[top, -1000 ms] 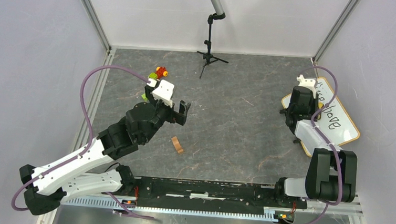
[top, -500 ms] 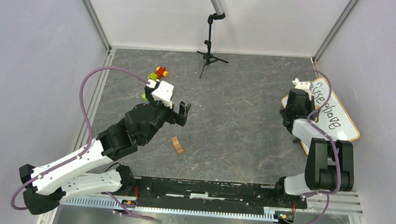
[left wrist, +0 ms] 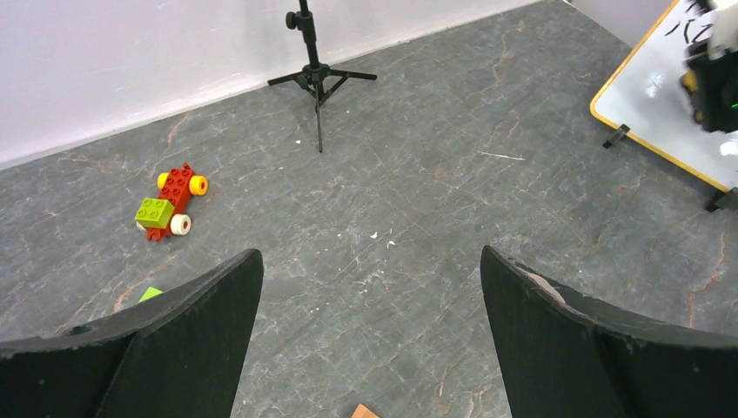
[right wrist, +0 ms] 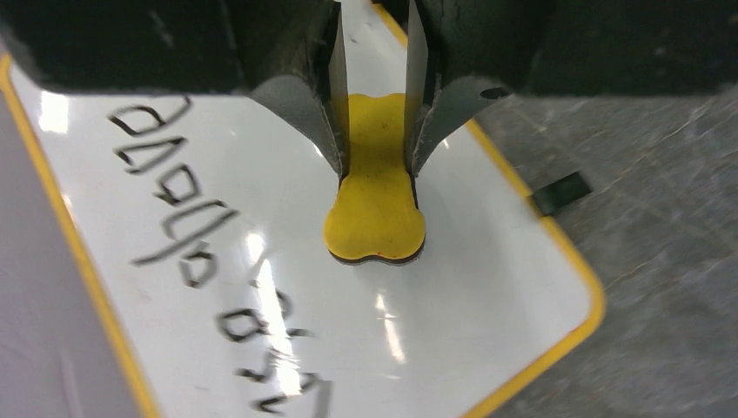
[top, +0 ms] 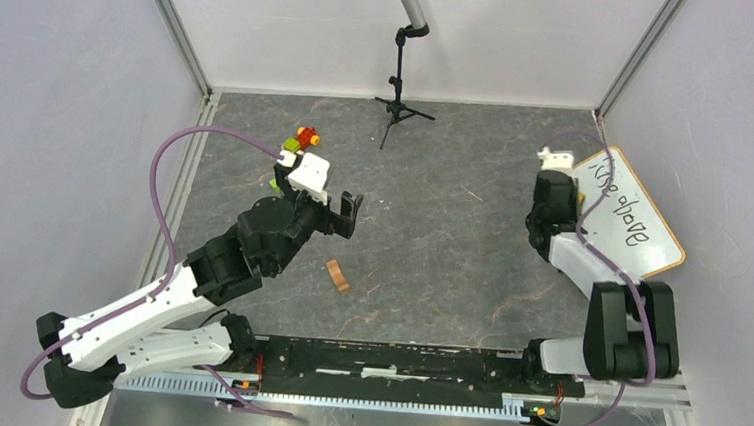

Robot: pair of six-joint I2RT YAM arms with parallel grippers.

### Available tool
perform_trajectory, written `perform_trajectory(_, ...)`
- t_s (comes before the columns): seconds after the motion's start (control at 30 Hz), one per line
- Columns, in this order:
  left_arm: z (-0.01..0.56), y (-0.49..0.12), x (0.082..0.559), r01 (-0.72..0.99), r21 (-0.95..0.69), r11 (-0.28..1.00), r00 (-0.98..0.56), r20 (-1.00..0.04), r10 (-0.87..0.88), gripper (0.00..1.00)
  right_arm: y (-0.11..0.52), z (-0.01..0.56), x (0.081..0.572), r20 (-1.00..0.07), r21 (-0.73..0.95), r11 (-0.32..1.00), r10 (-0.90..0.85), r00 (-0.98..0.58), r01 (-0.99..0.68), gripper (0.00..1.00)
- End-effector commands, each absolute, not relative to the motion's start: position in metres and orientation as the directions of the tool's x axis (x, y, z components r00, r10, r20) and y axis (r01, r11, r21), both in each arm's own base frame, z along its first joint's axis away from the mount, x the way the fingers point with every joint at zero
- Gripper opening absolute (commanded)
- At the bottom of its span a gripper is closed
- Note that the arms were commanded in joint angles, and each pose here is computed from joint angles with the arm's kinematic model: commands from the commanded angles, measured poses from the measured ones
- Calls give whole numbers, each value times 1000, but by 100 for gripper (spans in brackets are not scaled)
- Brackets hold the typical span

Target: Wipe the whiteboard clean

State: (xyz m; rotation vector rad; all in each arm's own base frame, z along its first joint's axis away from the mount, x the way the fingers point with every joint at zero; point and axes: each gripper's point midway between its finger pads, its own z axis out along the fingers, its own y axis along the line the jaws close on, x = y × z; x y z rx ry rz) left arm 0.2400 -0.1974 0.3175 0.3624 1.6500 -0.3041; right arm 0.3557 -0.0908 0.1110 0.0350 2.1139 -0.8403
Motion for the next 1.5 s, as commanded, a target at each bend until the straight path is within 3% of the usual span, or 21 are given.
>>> perform_trajectory(0.0,330,-197,239,412,14,911,-51,-998,38,100,-130,130,319,-786,-511,683,-128,-604,521,21)
perform_trajectory(0.27,330,-200,237,422,16,907,-51,-998,41,100,-157,114,285,-776,-531,598,-57,-629,600,20)
perform_trajectory(0.83,329,-196,240,400,35,916,-44,-997,57,100,-80,60,357,-723,-469,827,-156,-673,311,19)
perform_trajectory(1.2,329,-196,239,401,33,915,-42,-998,55,100,-115,165,366,-840,-445,756,-166,-516,480,20)
perform_trajectory(1.47,328,-196,240,396,38,917,-42,-997,59,100,-162,222,378,-816,-533,640,-217,-536,553,23)
